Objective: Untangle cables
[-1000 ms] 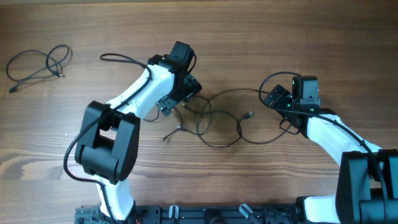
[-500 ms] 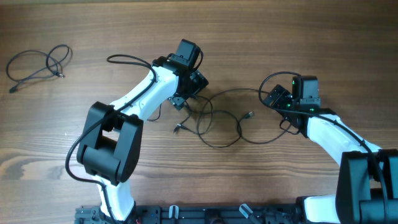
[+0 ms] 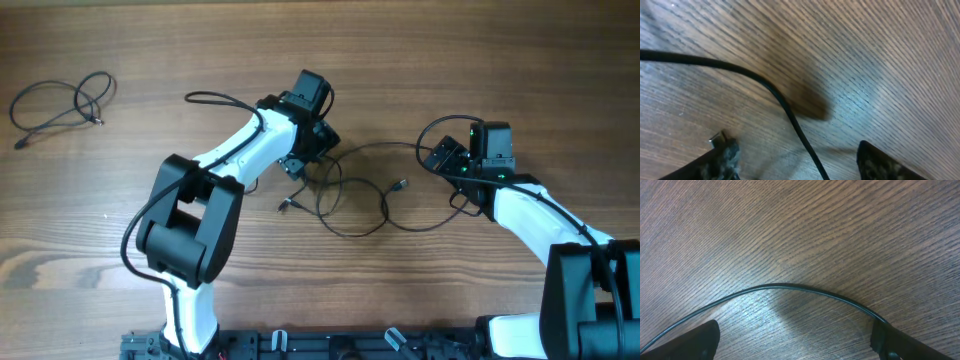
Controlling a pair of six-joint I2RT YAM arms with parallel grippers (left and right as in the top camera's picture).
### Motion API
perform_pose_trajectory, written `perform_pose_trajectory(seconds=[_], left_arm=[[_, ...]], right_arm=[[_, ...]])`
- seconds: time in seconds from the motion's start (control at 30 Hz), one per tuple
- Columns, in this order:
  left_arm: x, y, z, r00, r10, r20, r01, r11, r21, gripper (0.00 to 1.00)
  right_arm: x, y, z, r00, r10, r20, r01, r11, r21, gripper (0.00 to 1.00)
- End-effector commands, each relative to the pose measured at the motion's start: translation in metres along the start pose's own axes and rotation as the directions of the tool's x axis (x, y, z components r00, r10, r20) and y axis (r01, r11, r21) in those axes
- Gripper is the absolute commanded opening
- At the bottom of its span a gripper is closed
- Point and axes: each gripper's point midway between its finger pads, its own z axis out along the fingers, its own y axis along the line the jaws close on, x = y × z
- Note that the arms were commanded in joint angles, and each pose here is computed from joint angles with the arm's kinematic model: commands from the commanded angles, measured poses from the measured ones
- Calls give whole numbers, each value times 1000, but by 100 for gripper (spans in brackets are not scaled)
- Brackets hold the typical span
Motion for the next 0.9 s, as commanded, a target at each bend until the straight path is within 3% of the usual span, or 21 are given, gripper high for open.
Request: perform_pose_trajectory(seconds=[0.0,0.17,0.33,0.4,0.47,0.5,0.53,0.63,0.87], left_arm=[[5,1,10,1000,9,-7,-9,1000,-10,70],[13,-10,11,999,39,2,-39,999,14,44],[22,-5,22,998,65,-14,-65,998,-15,47],[23,-2,28,998,63,-22,-64,997,-31,43],[24,5,34,998,61,-34,-63,996,-57,26],[24,4,34,997,74,-32,-75,996,-54,8],[19,3,31,997,68,-26,-69,997,-44,4],[-14,-8,-1,996,90,17,-91,996,12,4],[-118,0,-118,964,-119,237,71,977,199,4]], right_arm=[[76,-46,24,968,54,-245,-28,994,108,100],[77,-46,23,967,54,-248,-27,993,111,100],[77,-47,23,967,55,-249,-28,993,111,100],[77,-47,23,967,55,-249,-28,993,111,100],[77,-47,23,967,55,-250,-27,993,112,100],[78,-47,23,966,55,-252,-27,993,114,100],[78,-47,23,966,55,-252,-27,993,114,100],[78,-48,23,966,56,-253,-27,993,116,100],[78,-48,23,966,56,-253,-27,993,116,100]])
